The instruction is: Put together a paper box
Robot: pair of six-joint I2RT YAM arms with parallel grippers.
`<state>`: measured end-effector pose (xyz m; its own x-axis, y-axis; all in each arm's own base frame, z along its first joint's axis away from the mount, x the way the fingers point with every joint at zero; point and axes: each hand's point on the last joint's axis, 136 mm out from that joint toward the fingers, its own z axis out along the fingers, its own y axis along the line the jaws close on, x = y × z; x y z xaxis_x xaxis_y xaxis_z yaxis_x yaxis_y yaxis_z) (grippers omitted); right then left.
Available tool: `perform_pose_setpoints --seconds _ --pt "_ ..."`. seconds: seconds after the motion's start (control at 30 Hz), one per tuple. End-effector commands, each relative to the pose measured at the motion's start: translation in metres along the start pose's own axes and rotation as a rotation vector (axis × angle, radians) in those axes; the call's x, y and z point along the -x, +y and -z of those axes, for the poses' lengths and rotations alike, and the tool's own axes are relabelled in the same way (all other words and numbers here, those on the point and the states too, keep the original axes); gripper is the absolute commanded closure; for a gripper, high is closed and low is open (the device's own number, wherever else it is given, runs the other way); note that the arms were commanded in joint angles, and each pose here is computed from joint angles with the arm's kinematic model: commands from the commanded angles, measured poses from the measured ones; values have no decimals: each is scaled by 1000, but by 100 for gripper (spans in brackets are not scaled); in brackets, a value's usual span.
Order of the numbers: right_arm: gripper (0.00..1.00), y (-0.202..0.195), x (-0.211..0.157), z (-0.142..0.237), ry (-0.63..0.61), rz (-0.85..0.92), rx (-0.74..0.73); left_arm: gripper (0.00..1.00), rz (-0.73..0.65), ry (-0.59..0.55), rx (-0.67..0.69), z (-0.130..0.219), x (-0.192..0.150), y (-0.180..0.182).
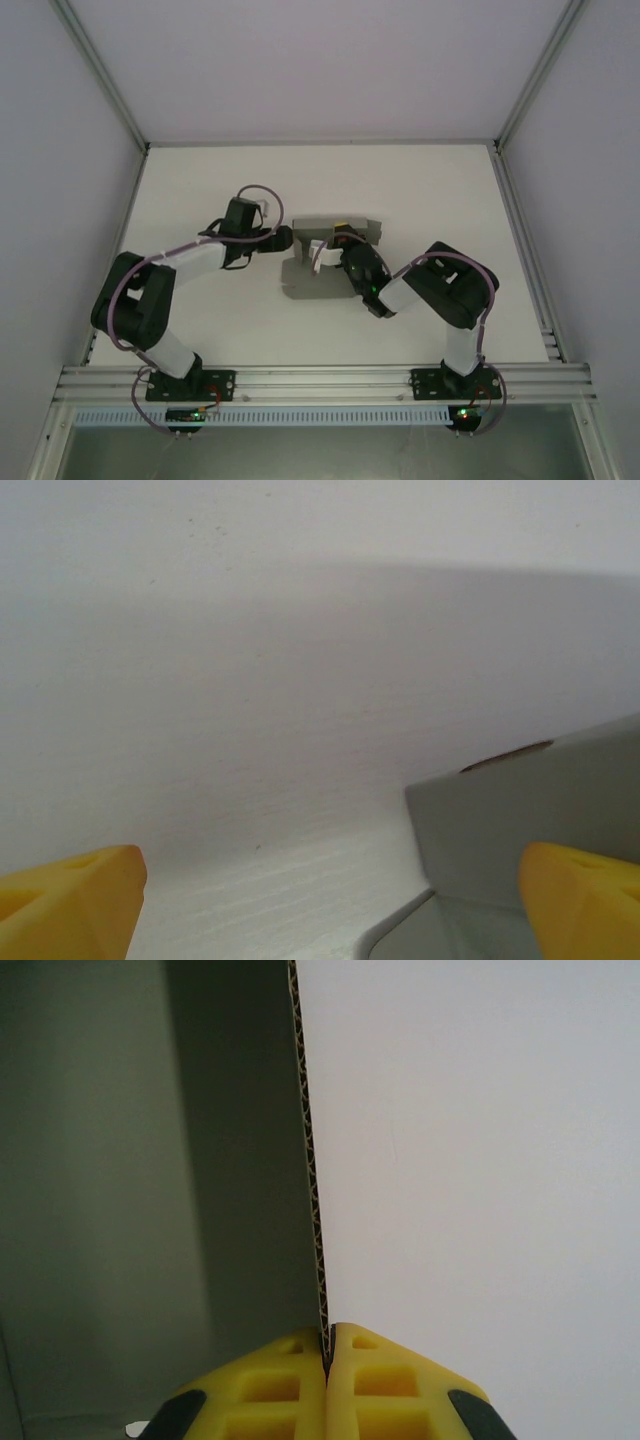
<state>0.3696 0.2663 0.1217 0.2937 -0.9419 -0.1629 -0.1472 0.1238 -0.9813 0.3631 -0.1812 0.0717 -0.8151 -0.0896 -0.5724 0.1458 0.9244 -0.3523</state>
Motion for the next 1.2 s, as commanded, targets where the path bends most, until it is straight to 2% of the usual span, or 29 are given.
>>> perform_pose_setpoints --seconds 0.0,0.1,0.27,0.47,0.67,0.8,0.9,1.07,1.17 --pt "100 6 -2 1 17 -1 30 2 -20 -18 104 18 -3 20" --pt "100 6 -3 2 22 0 31 0 -28 -7 122 24 -11 28" --pt "100 7 -3 2 24 6 34 5 -59 14 75 18 -20 24" --pt "100 11 -1 0 22 19 62 16 -198 -27 -94 12 -12 -18" --pt "100 13 1 0 23 15 75 20 -272 -24 -146 -5 -8 -41" --pt "100 19 2 1 20 18 97 26 -272 -79 -137 -14 3 -45" --pt "100 27 3 3 15 27 129 41 -269 -142 -136 -16 11 -46" --pt "100 39 5 6 4 39 194 43 -309 -224 -167 -17 18 -54" --pt "100 43 7 8 -1 30 229 48 -311 -257 -154 -18 23 -52"
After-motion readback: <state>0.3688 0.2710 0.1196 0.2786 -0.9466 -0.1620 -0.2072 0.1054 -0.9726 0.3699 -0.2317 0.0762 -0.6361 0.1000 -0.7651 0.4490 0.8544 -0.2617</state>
